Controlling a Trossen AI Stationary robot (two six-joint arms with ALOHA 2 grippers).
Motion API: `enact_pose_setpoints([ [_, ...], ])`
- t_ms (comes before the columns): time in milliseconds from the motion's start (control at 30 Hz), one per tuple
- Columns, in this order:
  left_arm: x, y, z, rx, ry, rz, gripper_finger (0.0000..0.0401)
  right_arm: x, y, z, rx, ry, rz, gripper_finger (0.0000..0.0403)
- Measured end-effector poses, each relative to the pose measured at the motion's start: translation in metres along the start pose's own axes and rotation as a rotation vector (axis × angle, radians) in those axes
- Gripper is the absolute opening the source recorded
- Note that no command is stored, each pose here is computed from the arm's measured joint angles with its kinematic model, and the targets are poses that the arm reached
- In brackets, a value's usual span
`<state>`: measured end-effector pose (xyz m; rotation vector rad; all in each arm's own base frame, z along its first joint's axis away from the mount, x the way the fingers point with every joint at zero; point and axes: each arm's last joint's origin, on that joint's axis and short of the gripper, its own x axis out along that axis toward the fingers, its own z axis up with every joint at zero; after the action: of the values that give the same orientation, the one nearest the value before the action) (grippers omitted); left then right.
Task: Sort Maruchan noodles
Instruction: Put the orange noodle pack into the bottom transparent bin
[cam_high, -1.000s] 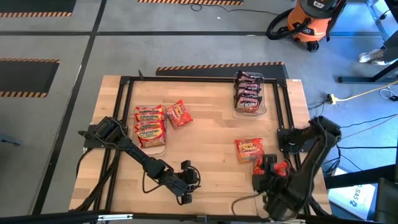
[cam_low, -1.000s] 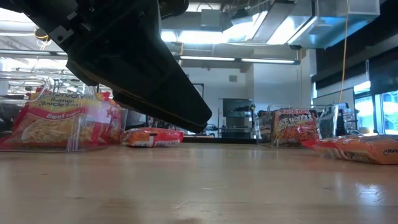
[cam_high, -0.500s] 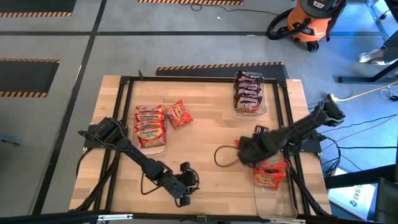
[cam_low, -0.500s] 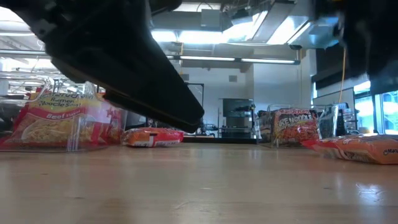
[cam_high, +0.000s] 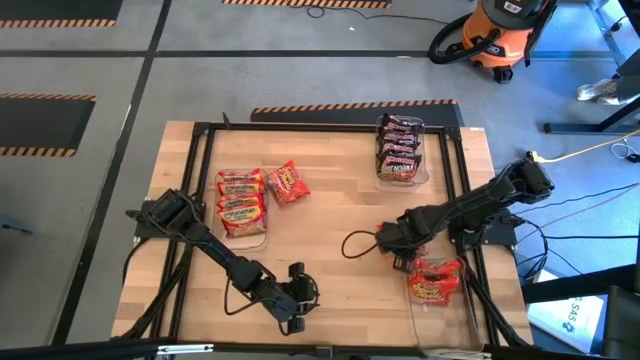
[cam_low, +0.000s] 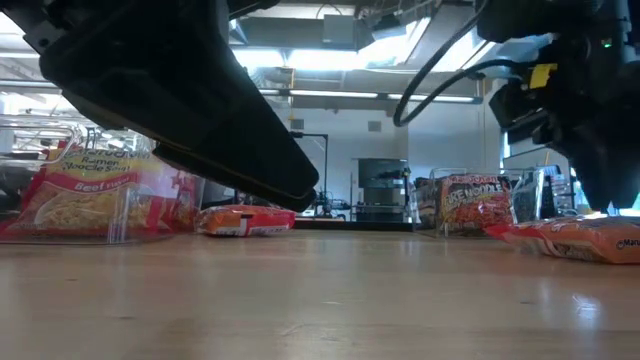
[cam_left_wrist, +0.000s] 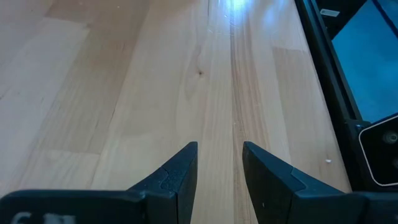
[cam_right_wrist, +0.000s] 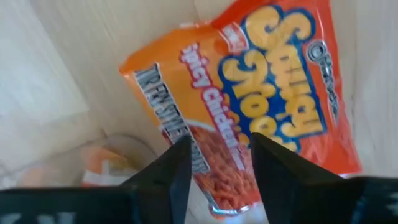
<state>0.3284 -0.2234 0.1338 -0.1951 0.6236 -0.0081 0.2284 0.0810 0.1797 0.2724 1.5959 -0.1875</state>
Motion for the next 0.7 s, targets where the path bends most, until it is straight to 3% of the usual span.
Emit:
enact_pose_setpoints([
  [467,0.000,0.000,0.000,0.000,0.000,0.001,0.0121,0.005,-0.005,0.006,0.018,-0.032,-0.072,0.0122],
  [700,0.000,0.000,0.000,0.001,0.000,0.001,0.0121,0.014,-0.010,0.023,0.042,-0.036,-0.022,0.0122],
])
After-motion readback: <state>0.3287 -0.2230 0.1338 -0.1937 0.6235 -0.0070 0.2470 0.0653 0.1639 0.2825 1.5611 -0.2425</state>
